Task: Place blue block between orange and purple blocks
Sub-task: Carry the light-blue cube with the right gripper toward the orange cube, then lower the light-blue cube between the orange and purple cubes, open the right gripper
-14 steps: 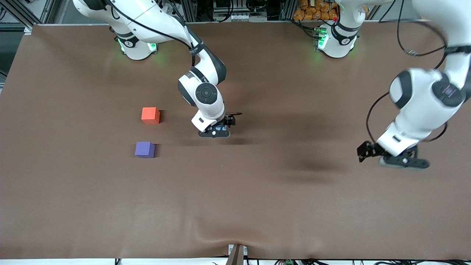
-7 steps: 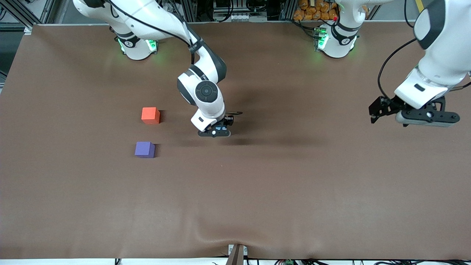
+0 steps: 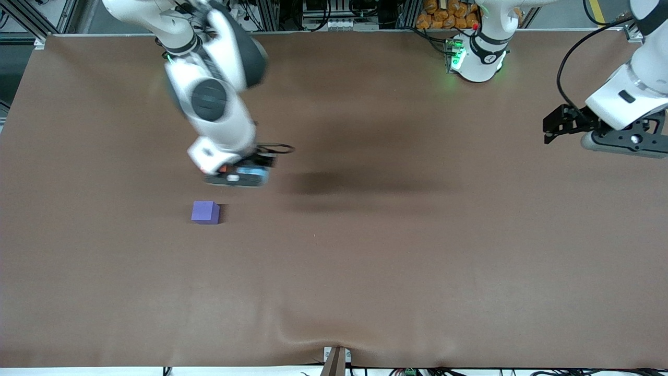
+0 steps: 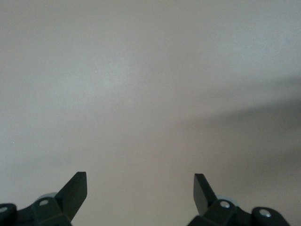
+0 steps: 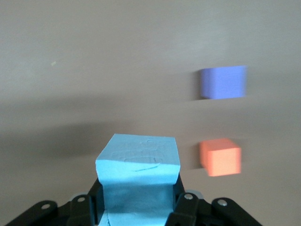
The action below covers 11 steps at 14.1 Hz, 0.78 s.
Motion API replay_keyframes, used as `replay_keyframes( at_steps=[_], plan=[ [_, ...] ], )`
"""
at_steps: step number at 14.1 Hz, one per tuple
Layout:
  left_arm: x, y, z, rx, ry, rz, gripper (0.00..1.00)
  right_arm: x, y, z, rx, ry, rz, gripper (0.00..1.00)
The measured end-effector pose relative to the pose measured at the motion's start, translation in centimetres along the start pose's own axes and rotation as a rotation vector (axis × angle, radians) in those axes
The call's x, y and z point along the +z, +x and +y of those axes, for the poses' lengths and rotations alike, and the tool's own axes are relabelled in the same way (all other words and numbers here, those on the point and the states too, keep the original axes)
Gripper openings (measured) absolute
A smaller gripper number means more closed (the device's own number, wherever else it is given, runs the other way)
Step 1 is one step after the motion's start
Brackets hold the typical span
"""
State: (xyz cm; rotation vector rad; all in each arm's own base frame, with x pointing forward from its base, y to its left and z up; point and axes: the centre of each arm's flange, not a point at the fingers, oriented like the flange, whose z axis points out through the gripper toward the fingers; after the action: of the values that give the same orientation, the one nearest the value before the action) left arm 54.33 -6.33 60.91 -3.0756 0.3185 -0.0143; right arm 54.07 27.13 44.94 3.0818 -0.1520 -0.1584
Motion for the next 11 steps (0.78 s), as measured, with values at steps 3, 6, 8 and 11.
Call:
replay_keyframes(
  at_steps=[3, 6, 8, 11],
  plan=[
    [-1.4, -0.3, 0.3, -0.002, -0.001, -0.007, 1.0, 1.5, 1.1, 4.3, 0.029, -0.009, -0.025, 0.56],
    [-2.6, -0.7, 0.4, -0.054, -0.014, -0.018, 1.0, 5.8, 2.0, 6.8, -0.046, -0.012, -0.02, 0.56],
    [-3.6, -1.0, 0.4, -0.12, -0.02, -0.024, 1.0, 9.2, 2.6, 9.5, -0.068, -0.001, -0.013, 0.56],
    [-4.1, -1.3, 0.0, -0.152, -0.02, -0.03, 1.0, 13.4, 2.3, 12.4, -0.068, 0.003, -0.024, 0.56]
  ],
)
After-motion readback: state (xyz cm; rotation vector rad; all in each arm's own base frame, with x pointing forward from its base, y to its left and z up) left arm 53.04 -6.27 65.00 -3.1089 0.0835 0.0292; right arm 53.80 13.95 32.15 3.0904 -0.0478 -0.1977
